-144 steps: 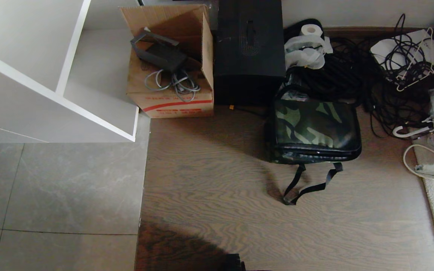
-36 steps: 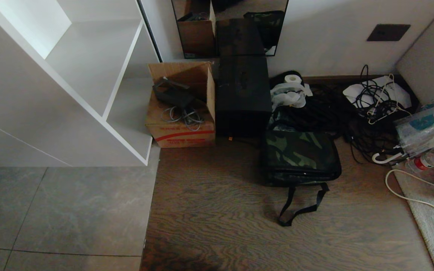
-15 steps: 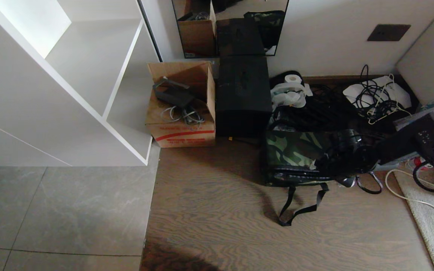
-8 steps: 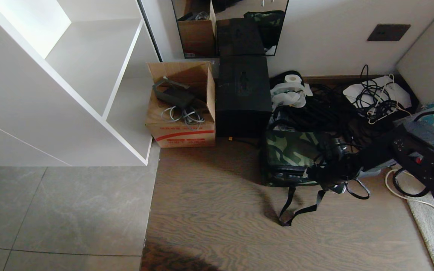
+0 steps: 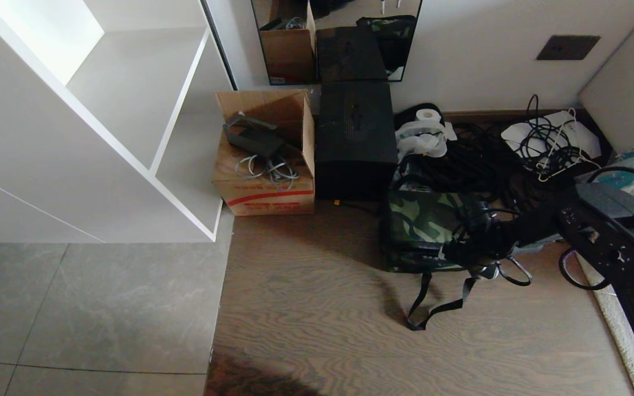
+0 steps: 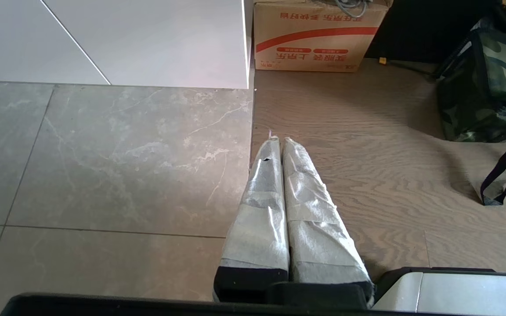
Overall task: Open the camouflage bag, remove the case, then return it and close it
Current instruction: Open the top of the storage box
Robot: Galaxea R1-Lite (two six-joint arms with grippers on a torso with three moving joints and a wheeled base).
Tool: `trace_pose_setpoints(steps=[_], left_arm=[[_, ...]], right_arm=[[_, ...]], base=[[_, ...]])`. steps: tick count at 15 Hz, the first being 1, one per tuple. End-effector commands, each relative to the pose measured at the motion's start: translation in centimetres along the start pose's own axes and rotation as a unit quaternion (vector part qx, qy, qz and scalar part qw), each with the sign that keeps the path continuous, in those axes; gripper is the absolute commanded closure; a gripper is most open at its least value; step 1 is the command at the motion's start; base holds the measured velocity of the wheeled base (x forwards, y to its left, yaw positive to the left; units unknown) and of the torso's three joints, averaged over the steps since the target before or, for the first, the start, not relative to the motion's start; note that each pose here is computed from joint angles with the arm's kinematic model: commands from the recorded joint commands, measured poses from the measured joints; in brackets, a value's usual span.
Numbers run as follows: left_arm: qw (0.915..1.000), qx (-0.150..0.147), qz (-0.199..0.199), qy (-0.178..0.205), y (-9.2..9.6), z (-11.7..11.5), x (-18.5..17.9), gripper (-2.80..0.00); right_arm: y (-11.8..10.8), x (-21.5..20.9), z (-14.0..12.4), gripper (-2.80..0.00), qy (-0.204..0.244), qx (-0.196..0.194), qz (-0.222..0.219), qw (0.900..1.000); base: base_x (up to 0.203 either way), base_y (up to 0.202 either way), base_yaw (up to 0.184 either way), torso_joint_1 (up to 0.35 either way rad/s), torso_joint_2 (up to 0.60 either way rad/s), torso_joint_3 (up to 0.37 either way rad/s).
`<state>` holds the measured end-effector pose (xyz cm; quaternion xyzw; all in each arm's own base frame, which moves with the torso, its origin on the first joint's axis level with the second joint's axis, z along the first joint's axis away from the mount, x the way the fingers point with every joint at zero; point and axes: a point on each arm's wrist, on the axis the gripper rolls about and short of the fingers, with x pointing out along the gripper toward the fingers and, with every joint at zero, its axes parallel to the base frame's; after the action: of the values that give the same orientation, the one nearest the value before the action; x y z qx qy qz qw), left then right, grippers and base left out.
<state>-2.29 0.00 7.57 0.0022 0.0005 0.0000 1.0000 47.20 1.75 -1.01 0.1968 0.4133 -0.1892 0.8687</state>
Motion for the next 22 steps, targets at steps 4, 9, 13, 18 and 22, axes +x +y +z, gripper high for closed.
trace_pose_setpoints(steps=[4, 9, 13, 18, 22], left_arm=[[1.0000, 0.000, 0.000, 0.001, 0.0, 0.0, 0.0, 0.00], [1.0000, 0.000, 0.000, 0.000, 0.0, 0.0, 0.0, 0.00], [1.0000, 0.000, 0.000, 0.000, 0.0, 0.0, 0.0, 0.00], [1.0000, 0.000, 0.000, 0.000, 0.0, 0.0, 0.0, 0.00], [1.0000, 0.000, 0.000, 0.000, 0.0, 0.0, 0.0, 0.00]], right_arm=[[-0.9, 1.1, -0.1, -2.80, 0.006, 0.005, -0.014, 1.000], [-1.1, 1.9, -0.1, -2.80, 0.005, 0.004, -0.018, 1.000], [-0.8, 1.8, 0.6, -2.80, -0.005, 0.007, -0.015, 1.000], [-1.0, 1.9, 0.9, -2.80, 0.003, 0.011, -0.018, 1.000], [-0.7, 2.1, 1.5, -2.80, -0.005, 0.015, -0.011, 1.000]], base=[[0.000, 0.000, 0.000, 0.000, 0.00, 0.000], [0.000, 0.000, 0.000, 0.000, 0.00, 0.000], [0.000, 0.000, 0.000, 0.000, 0.00, 0.000], [0.000, 0.000, 0.000, 0.000, 0.00, 0.000], [0.000, 0.000, 0.000, 0.000, 0.00, 0.000]])
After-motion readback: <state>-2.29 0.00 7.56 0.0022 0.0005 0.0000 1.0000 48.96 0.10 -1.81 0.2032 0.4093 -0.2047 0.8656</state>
